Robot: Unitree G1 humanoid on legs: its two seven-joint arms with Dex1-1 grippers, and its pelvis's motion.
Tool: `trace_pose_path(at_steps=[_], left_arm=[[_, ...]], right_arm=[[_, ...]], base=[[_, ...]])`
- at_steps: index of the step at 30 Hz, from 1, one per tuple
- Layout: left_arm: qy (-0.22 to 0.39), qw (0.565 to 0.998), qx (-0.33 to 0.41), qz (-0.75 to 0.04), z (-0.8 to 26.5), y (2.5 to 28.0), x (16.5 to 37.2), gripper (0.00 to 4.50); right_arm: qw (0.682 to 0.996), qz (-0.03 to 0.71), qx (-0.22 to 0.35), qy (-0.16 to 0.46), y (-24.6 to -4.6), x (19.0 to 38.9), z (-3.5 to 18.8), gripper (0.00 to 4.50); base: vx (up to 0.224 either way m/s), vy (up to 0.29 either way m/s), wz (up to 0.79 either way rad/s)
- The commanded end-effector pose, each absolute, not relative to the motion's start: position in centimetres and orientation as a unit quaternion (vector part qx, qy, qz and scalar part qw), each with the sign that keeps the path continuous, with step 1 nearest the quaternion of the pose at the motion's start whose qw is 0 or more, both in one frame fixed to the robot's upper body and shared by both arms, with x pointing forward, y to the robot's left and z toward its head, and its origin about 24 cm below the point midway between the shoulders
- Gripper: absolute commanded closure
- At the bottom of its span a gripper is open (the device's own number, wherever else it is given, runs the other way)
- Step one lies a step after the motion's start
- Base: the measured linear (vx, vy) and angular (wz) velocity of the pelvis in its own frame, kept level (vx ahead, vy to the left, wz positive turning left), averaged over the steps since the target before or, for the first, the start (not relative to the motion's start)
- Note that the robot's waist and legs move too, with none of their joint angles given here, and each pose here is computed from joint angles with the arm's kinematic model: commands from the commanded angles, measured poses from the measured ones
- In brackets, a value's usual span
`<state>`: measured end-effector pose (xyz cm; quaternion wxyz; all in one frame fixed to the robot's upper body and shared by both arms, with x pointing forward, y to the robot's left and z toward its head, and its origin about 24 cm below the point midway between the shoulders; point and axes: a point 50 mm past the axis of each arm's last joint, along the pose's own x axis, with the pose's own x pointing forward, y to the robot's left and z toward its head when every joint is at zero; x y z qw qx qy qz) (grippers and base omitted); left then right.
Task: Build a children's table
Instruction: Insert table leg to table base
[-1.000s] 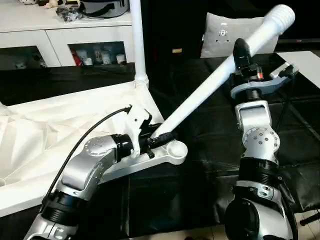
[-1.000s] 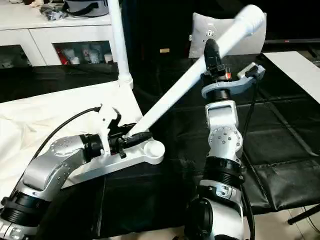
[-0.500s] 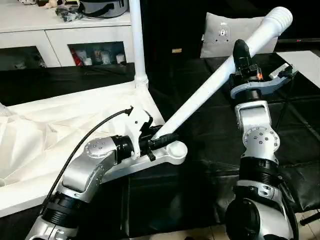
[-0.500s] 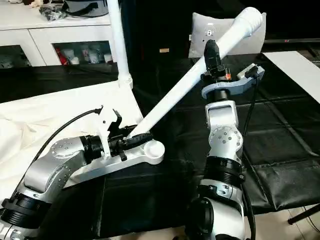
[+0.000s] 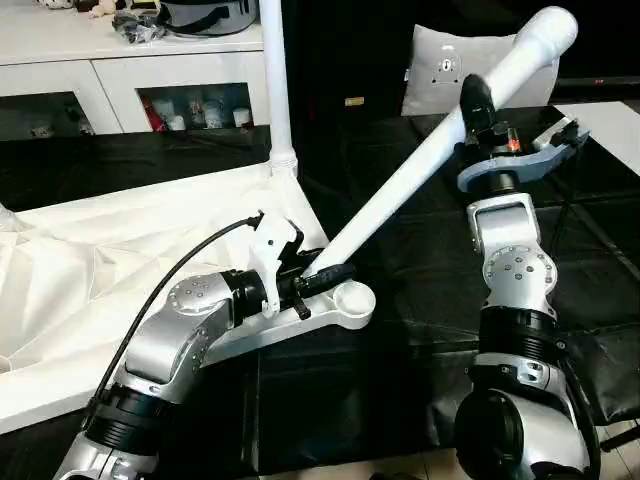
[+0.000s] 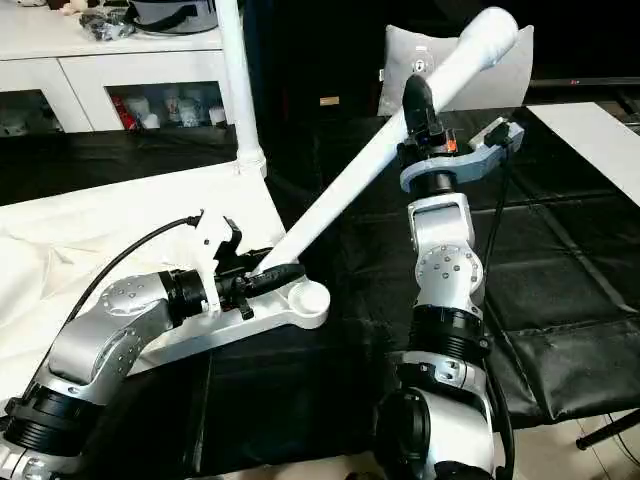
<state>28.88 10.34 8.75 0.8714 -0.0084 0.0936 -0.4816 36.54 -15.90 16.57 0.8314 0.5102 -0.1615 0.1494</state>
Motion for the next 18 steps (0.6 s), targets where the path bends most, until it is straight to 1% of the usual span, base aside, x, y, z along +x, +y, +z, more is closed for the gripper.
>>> trace_pose_path(at_steps=[1, 2, 3, 4, 5, 7, 10, 11, 12, 13, 15, 16, 17, 18], left_arm=[[0.059, 0.885, -0.014, -0.462, 10.3, 11.1, 29.5, 3.09], [0.059, 0.885, -0.014, -0.462, 10.3, 11.1, 29.5, 3.09], [0.06, 0.886, -0.014, -0.46, 10.2, 11.3, 29.5, 3.09], [0.06, 0.886, -0.014, -0.459, 10.2, 11.3, 29.5, 3.1], [0.06, 0.887, -0.014, -0.458, 10.3, 11.4, 29.6, 3.1], [0.058, 0.888, -0.013, -0.456, 10.5, 11.6, 29.7, 3.1], [0.056, 0.889, -0.013, -0.454, 10.6, 11.7, 29.8, 3.1], [0.056, 0.889, -0.013, -0.454, 10.6, 11.7, 29.9, 3.1], [0.056, 0.889, -0.013, -0.454, 10.6, 11.7, 29.9, 3.1], [0.056, 0.889, -0.013, -0.454, 10.6, 11.7, 29.9, 3.1], [0.056, 0.89, -0.013, -0.453, 10.6, 11.6, 29.9, 3.11], [0.056, 0.89, -0.013, -0.453, 10.6, 11.6, 29.9, 3.11], [0.056, 0.89, -0.013, -0.452, 10.6, 11.6, 29.9, 3.11], [0.056, 0.89, -0.013, -0.452, 10.6, 11.6, 29.9, 3.11]], right_arm=[[0.848, 0.132, 0.491, -0.148, -16.2, 36.7, 16.0, 2.71], [0.849, 0.132, 0.491, -0.148, -16.2, 36.7, 16.0, 2.71], [0.852, 0.131, 0.487, -0.142, -16.3, 36.6, 15.8, 2.15], [0.853, 0.13, 0.485, -0.139, -16.3, 36.6, 15.6, 2.01], [0.853, 0.131, 0.487, -0.136, -16.3, 36.6, 15.5, 2.01], [0.855, 0.13, 0.485, -0.131, -16.4, 36.6, 15.3, 1.66], [0.867, 0.123, 0.468, -0.121, -16.5, 36.6, 14.9, 1.47], [0.867, 0.121, 0.469, -0.117, -16.5, 36.6, 14.7, 1.47], [0.867, 0.121, 0.469, -0.117, -16.5, 36.6, 14.7, 1.23], [0.866, 0.12, 0.471, -0.115, -16.6, 36.5, 14.6, 1.23], [0.871, 0.124, 0.463, -0.111, -16.7, 36.5, 14.5, 0.95], [0.87, 0.13, 0.462, -0.108, -16.6, 36.4, 14.4, 0.95], [0.878, 0.131, 0.451, -0.096, -16.5, 36.4, 14.1, 0.8], [0.879, 0.131, 0.449, -0.094, -16.5, 36.4, 14.1, 0.8]], base=[[0.0, 0.0, 0.0], [0.0, 0.0, 0.0], [0.0, 0.0, 0.0], [0.0, 0.0, 0.0], [0.0, 0.0, 0.0], [0.0, 0.0, 0.0], [0.0, 0.0, 0.0], [0.0, 0.0, 0.0], [0.0, 0.0, 0.0], [0.0, 0.0, 0.0], [0.0, 0.0, 0.0], [0.0, 0.0, 0.0], [0.0, 0.0, 0.0], [0.0, 0.0, 0.0]])
